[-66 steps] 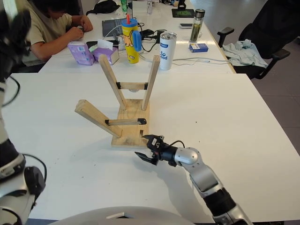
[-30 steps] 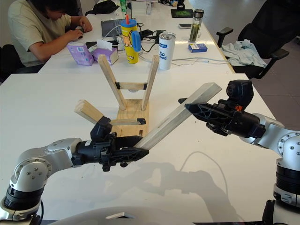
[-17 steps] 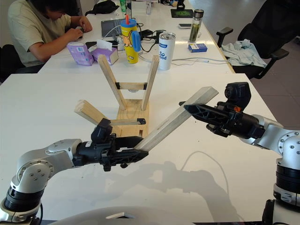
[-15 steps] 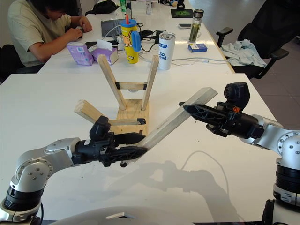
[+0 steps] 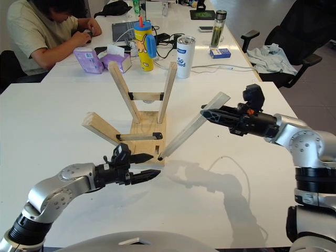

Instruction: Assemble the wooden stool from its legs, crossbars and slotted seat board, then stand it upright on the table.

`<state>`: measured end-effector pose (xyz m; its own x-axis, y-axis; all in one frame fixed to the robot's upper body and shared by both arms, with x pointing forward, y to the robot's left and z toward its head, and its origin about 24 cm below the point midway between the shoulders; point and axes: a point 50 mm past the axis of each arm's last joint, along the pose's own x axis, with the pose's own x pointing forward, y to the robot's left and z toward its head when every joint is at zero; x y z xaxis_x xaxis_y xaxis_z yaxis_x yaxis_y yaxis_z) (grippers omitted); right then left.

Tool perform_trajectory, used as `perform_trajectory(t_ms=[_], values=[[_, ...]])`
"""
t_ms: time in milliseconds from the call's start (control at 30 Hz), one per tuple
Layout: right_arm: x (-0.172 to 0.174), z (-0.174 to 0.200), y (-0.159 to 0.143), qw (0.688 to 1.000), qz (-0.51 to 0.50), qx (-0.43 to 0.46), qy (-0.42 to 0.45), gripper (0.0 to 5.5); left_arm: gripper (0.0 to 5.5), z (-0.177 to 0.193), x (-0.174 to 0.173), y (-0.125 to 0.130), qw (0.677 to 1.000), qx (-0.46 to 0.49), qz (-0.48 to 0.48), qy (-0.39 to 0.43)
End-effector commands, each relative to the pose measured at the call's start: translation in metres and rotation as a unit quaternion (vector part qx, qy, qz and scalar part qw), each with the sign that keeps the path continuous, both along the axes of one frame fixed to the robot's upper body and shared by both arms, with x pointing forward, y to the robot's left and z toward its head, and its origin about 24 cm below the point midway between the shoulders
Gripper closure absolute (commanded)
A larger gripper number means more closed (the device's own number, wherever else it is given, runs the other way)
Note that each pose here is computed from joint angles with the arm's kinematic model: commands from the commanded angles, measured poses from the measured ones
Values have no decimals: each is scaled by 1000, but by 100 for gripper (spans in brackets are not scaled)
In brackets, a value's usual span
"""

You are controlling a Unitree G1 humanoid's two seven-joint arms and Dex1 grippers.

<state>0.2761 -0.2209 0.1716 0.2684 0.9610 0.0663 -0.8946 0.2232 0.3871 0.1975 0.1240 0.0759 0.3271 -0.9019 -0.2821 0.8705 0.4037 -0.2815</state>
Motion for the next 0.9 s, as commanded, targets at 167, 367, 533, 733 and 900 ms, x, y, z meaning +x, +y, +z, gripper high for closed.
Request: perform_trajectory(t_ms=[167,367,533,733,900], values=[[21,-14,17,997,5,-43,-62,344,190,-22,12,6,996,86,-5,-16],[26,-22,22,994,18,-71,-80,345,190,-35,8,12,992,127,-21,9],[31,-9,36,978,69,-137,-141,345,190,-40,8,15,990,137,-21,15],[26,13,55,952,116,-199,-200,345,190,-45,5,14,990,139,-16,22],[13,2,68,936,147,-252,-199,345,190,-48,4,12,991,135,-4,27]])
